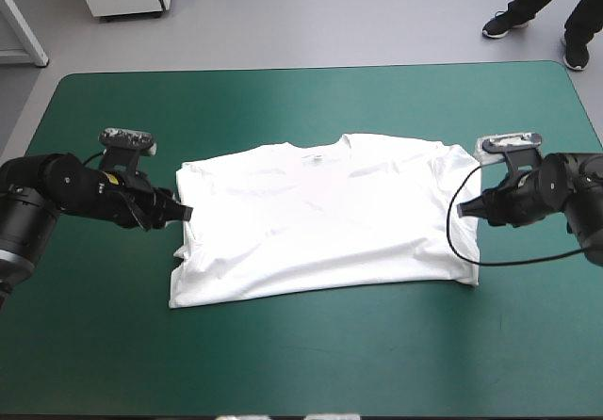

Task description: Fold the cloth

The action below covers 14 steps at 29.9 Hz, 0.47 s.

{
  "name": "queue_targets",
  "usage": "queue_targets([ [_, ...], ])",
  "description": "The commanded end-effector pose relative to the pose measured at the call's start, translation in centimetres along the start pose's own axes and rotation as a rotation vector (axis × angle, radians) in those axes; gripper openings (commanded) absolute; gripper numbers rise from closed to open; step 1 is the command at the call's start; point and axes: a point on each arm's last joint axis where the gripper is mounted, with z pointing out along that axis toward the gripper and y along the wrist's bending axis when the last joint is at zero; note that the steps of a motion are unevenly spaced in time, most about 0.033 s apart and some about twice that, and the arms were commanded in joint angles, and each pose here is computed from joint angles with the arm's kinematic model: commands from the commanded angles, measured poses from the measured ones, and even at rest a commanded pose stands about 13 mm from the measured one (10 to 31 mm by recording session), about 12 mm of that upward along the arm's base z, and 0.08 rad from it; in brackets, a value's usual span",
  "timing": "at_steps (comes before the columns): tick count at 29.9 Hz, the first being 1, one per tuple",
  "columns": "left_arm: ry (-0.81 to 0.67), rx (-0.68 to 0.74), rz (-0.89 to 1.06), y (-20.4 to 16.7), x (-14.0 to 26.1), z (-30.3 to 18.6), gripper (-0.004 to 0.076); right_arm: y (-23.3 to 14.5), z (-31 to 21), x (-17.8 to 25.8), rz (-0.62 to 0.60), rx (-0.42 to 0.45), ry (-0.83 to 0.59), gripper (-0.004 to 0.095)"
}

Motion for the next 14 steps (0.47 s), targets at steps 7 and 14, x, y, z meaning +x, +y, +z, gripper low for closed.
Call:
queue_targets([
  [7, -0.278, 0.012, 0.054, -1.1, -3.1, -4.5, 0.034, -1.5, 2.7, -7.8, 0.004, 0.025, -0.113, 0.0399],
  [14, -0.263, -0.008, 0.066, -0.9, -3.0, -4.4, 0.034, -2.6, 6.8, -10.7, 0.022, 0.029, -0.066, 0.0515],
])
